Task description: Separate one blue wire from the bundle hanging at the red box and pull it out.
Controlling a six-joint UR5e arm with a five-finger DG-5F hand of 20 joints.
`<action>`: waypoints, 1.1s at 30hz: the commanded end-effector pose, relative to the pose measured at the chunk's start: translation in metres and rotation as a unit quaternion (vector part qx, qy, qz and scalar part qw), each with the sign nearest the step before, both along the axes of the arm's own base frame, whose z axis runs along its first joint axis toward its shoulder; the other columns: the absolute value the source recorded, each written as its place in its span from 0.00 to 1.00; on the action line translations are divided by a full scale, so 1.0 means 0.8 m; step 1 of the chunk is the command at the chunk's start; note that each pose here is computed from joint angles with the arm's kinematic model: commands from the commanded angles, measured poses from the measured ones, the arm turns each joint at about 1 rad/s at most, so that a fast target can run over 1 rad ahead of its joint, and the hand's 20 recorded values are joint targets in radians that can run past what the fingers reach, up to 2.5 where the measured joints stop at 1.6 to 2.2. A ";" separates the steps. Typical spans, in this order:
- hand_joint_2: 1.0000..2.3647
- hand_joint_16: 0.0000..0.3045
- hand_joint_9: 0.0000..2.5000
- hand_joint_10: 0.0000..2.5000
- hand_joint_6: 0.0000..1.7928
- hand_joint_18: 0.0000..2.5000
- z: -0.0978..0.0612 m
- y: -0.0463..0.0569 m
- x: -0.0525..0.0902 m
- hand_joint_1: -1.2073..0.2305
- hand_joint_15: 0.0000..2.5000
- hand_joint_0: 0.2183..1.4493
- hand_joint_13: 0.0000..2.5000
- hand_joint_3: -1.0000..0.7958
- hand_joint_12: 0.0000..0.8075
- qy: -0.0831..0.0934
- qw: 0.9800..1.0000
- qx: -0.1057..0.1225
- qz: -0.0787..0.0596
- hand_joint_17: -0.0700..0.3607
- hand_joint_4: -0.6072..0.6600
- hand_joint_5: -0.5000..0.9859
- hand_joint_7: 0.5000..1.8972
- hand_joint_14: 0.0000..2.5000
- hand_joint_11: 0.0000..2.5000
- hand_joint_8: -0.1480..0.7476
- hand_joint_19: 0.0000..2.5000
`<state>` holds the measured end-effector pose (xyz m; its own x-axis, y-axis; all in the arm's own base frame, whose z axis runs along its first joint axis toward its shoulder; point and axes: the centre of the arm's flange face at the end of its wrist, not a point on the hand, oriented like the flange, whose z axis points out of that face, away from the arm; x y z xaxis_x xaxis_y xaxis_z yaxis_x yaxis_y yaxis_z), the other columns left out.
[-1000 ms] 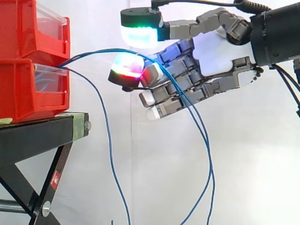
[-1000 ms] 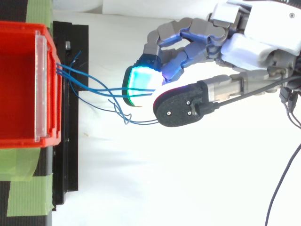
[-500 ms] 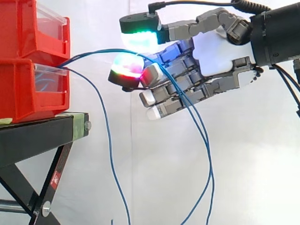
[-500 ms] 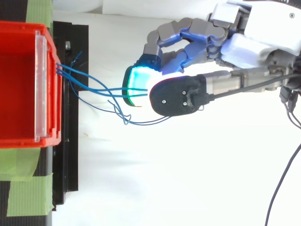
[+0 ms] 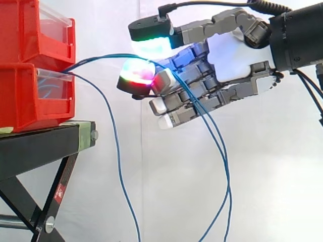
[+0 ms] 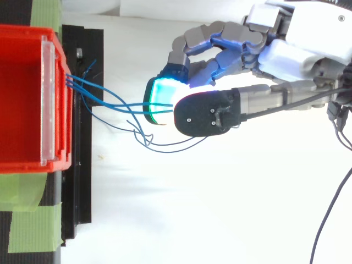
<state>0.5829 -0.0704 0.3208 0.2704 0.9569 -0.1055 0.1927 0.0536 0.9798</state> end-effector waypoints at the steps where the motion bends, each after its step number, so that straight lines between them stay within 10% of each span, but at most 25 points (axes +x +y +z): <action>1: 0.02 0.14 0.10 0.01 0.48 0.09 0.000 0.001 0.000 0.29 0.57 0.33 0.16 0.55 0.44 0.000 1.000 0.000 0.000 0.39 0.66 0.15 0.51 0.01 0.56 0.51 0.24; 23: 0.02 0.13 0.00 0.01 0.48 0.05 0.000 -0.001 0.000 0.22 0.64 0.33 0.10 0.52 0.38 0.000 1.000 0.000 0.000 0.37 0.66 0.13 0.58 0.00 0.57 0.47 0.29; 33: 0.01 0.14 0.03 0.01 0.46 0.10 0.000 -0.001 0.000 0.34 0.62 0.26 0.16 0.33 0.44 0.000 1.000 -0.001 0.000 0.39 0.69 0.14 0.48 0.00 0.56 0.53 0.30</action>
<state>0.5830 -0.0704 0.3208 0.2704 0.9569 -0.1061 0.1924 0.0543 0.9798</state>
